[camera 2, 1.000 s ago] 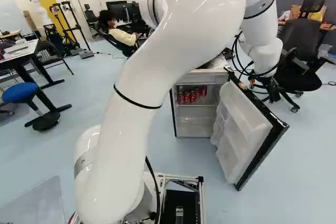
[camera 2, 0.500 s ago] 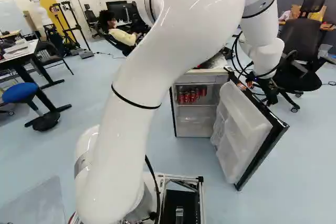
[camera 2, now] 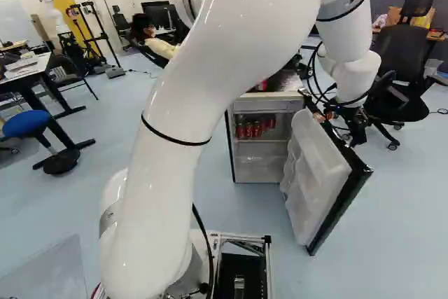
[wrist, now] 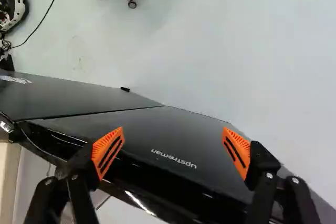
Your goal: Grab a drink from the fridge
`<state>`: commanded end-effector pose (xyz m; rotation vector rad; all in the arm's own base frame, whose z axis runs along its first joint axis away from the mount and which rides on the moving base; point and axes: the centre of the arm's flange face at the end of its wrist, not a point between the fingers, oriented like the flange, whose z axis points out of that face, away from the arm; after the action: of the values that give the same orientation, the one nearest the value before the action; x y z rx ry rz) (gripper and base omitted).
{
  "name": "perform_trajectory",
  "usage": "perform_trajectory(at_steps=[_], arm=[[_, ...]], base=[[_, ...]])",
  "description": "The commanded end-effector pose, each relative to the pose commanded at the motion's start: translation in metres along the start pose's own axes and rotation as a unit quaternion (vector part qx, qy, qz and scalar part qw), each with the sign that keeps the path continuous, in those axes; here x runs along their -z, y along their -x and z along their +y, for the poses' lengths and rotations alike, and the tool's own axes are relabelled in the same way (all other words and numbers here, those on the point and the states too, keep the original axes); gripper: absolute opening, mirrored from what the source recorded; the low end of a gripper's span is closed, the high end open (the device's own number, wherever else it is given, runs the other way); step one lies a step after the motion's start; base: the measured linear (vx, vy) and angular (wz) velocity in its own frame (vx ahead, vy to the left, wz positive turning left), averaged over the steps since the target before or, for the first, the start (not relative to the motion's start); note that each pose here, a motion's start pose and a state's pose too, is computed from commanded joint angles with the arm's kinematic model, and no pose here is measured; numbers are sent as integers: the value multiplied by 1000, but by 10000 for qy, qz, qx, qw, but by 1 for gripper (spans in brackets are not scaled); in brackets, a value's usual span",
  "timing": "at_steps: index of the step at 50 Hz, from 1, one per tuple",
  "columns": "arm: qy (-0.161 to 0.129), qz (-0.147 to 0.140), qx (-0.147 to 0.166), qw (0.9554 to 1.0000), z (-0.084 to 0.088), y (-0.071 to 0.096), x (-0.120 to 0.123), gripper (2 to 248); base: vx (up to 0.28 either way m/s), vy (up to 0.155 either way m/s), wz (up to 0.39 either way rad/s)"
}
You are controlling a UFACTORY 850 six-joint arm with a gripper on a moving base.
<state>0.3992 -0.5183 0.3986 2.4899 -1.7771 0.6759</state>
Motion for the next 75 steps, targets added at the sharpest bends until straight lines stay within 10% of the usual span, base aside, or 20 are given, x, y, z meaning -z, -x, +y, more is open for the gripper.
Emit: perform_trajectory(at_steps=[54, 75], arm=[[92, -598, -38, 9982, 16, 50, 23, 247], [394, -565, 742, 9949, 27, 84, 40, 247]], base=[[0, 0, 0], [0, 0, 0]])
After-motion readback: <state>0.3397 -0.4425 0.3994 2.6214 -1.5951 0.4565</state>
